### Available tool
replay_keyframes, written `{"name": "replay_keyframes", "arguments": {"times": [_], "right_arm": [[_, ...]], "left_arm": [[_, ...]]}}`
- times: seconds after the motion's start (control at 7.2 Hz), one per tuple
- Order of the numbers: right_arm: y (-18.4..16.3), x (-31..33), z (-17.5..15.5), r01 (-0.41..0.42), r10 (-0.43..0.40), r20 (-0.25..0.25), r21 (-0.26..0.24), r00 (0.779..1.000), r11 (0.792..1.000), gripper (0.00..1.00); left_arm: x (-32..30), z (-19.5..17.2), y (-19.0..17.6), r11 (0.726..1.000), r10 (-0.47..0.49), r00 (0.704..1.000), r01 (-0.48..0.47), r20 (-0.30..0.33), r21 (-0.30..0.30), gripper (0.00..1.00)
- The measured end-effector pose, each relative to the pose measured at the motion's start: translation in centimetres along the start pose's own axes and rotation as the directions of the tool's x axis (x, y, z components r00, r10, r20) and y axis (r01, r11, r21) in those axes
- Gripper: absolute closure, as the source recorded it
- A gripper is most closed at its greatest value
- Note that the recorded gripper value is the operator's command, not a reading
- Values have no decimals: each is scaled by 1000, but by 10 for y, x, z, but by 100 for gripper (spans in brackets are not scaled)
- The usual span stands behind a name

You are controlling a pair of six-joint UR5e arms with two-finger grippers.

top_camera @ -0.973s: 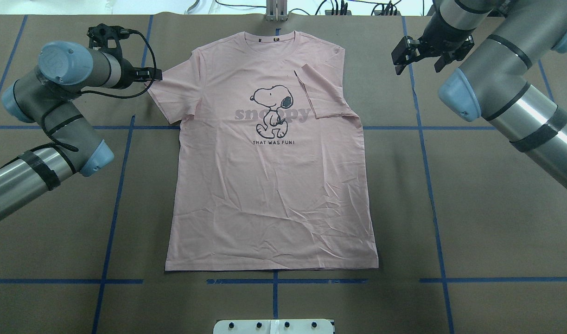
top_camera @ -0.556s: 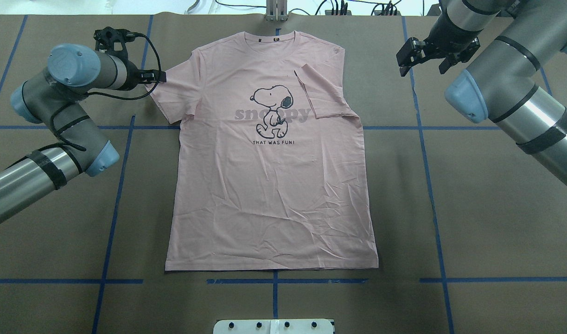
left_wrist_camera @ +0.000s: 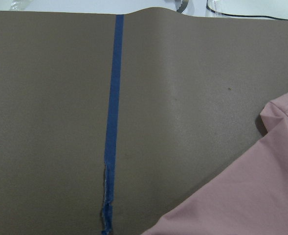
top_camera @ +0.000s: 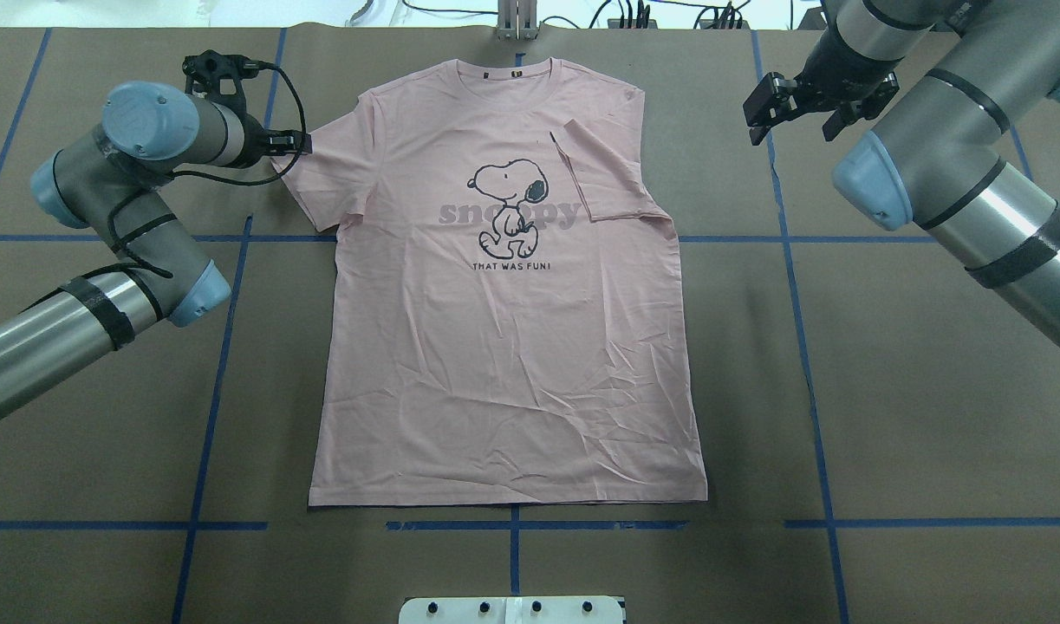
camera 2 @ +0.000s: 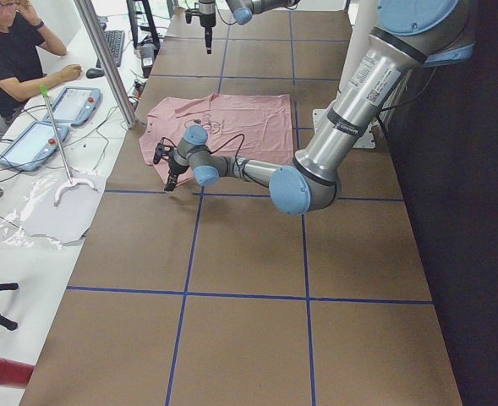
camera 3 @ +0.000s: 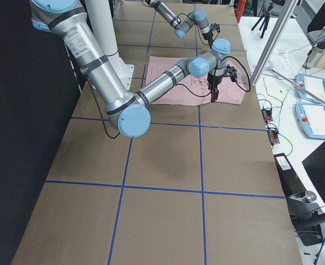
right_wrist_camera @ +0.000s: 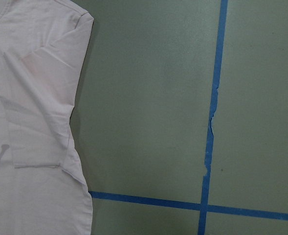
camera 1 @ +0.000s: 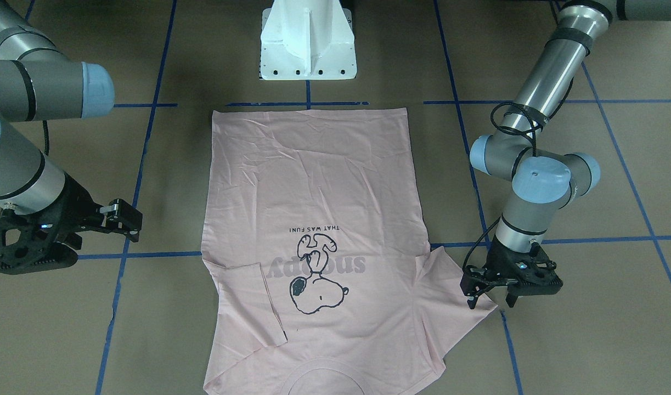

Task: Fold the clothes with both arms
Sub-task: 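Grasp the sleeve nearest the left gripper and fold it toward the center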

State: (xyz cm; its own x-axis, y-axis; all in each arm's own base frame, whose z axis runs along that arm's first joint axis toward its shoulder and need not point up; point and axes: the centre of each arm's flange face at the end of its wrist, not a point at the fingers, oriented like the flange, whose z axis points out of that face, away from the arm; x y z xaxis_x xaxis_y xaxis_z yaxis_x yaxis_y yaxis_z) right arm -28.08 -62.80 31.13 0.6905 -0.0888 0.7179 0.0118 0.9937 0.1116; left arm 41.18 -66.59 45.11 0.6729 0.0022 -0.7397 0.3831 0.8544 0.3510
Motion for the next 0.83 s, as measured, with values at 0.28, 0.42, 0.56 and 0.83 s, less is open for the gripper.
{"name": "replay_keyframes", "arguments": {"times": [0.28, 0.42, 0.56, 0.83], "right_arm": [[0, 0, 0, 0, 0, 0, 0, 1000, 1000, 0], [0, 0, 0, 0, 0, 0, 0, 1000, 1000, 0], [0, 0, 0, 0, 0, 0, 1, 1000, 1000, 0], [0, 0, 0, 0, 0, -1, 0, 1000, 1000, 0]], "left_arm": [[-2, 3, 1, 1000, 2, 1000, -2, 7, -4, 67], [-4, 5, 2, 1000, 2, 1000, -2, 11, -6, 90], [-5, 5, 2, 1000, 2, 1000, -2, 13, -7, 100], [-2, 5, 1, 1000, 8, 1000, -8, 9, -7, 100]]}}
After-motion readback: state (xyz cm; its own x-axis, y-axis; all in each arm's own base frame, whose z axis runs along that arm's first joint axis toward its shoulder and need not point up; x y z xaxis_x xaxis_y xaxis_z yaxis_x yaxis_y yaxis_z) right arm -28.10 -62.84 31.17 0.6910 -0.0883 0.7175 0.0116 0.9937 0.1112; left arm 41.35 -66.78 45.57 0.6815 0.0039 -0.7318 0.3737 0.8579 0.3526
